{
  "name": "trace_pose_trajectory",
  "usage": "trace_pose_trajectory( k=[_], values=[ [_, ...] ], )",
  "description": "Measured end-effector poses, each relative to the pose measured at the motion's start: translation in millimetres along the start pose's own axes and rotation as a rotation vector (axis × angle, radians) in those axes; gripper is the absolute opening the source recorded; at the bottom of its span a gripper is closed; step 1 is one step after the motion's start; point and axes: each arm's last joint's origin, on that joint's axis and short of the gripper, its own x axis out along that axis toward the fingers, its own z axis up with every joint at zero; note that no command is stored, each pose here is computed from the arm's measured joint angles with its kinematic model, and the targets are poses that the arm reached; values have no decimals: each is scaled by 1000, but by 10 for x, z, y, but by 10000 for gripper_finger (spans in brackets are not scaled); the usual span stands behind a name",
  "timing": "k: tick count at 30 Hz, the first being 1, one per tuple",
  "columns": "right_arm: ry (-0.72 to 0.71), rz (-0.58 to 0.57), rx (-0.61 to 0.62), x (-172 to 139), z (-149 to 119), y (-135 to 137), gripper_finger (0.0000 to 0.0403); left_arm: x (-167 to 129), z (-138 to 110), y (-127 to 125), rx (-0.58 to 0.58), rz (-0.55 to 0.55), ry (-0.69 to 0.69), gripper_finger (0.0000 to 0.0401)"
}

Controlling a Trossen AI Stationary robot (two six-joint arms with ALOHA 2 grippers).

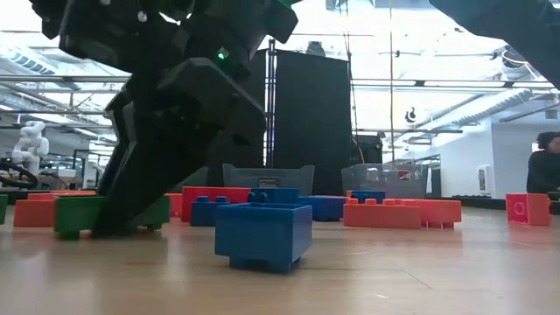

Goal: Sort blocks
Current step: Put the green game piece into the left black bin

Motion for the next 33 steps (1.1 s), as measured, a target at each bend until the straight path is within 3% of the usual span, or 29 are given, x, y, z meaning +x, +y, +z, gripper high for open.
trace_pose_trajectory(
  k=[15,33],
  values=[
    [-68,-66,32,-465,146,-334,120,-2,-2,2,0,-4,3,0],
    [-137,-185,198,-877,-104,-1025,120,-2,-4,3,8,-5,5,0]
  ],
)
